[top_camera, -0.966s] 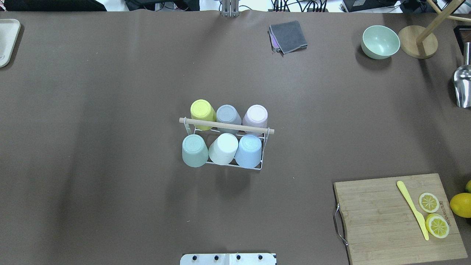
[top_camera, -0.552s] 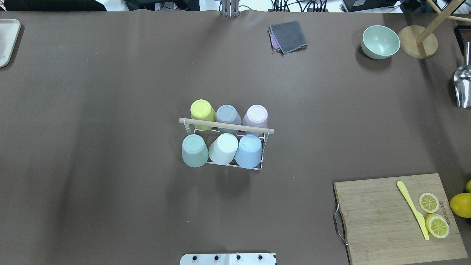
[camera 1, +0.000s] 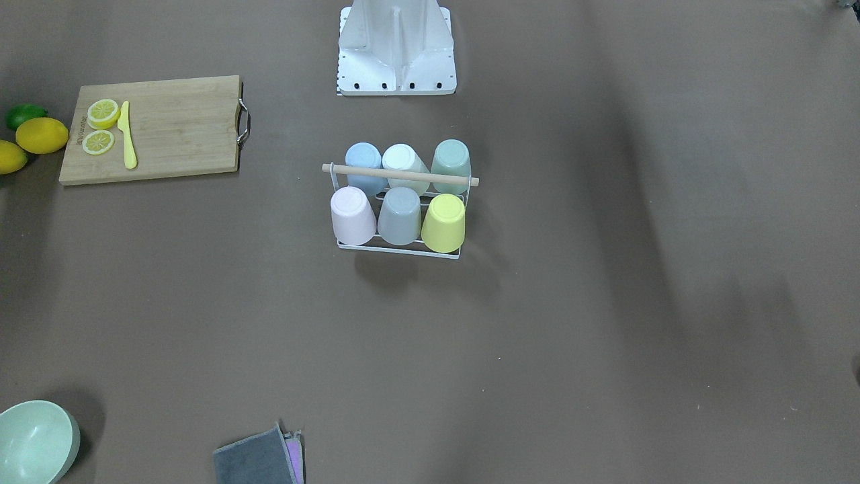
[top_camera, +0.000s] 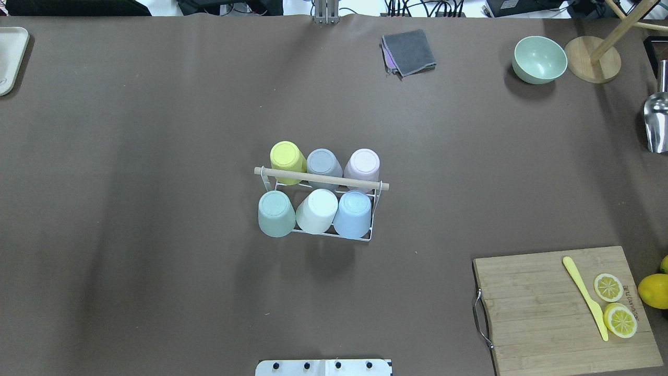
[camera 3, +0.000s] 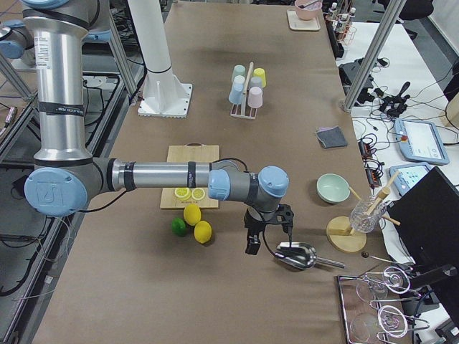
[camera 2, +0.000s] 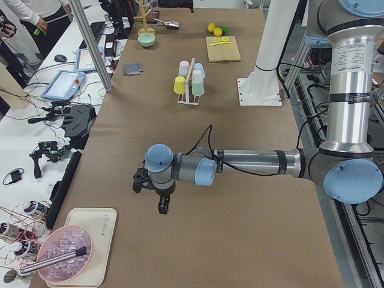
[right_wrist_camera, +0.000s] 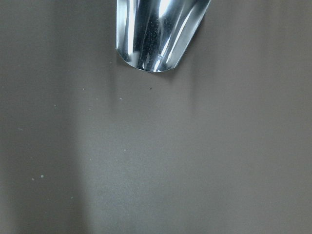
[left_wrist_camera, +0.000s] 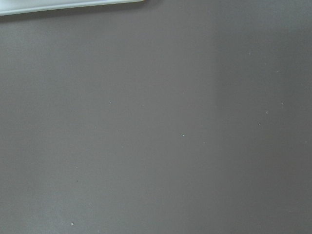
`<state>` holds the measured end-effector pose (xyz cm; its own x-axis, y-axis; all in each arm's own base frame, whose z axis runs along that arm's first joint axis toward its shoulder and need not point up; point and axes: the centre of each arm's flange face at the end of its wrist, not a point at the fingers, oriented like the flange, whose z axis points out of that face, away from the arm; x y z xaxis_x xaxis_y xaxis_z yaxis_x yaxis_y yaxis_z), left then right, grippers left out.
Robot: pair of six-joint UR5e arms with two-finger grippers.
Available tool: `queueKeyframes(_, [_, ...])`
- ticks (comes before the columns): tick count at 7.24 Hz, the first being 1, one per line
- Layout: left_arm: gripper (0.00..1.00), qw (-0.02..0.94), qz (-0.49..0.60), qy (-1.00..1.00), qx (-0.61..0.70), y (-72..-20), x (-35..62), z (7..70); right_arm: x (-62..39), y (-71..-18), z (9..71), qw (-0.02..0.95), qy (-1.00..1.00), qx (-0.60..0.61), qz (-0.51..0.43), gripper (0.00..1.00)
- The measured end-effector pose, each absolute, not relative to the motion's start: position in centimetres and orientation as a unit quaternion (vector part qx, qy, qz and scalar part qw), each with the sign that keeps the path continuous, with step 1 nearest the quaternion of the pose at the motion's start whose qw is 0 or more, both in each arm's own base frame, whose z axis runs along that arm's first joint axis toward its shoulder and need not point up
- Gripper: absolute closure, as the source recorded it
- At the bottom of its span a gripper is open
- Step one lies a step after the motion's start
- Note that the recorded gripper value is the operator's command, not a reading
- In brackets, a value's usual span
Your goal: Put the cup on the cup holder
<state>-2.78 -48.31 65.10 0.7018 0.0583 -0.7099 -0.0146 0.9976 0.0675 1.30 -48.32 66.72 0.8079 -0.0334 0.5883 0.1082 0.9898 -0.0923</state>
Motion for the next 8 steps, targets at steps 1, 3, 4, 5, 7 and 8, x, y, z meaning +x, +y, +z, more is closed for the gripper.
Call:
queueKeyframes(1, [0.03,0.922,0.02,0.386,0.028,-48.0,-2.8,65.1,1.2,-48.3,66.6,0.947,-0.314,-0.061,-0.035,0.01])
queueKeyframes(3, [0.03,0.922,0.02,0.385,0.029,-47.8,-2.8,65.0,0.8,-48.4,66.0,0.94,-0.335,-0.059,-0.034,0.01])
queueKeyframes(4, [0.03,0.922,0.02,0.386,0.029,-47.8,-2.8,65.0,0.8,-48.5,65.8,0.938,-0.34,-0.058,-0.035,0.01])
queueKeyframes(5, [0.03,0.922,0.02,0.386,0.028,-47.8,-2.8,65.1,0.8,-48.5,65.6,0.938,-0.341,-0.056,-0.036,0.01])
queueKeyframes(7, [0.03,0.922,0.019,0.386,0.027,-47.7,-2.7,65.1,0.9,-48.3,65.4,0.937,-0.342,-0.054,-0.036,0.01])
queueKeyframes(8, [0.03,0.922,0.018,0.385,0.027,-47.7,-2.7,65.1,1.1,-48.1,65.5,0.937,-0.342,-0.053,-0.035,0.01])
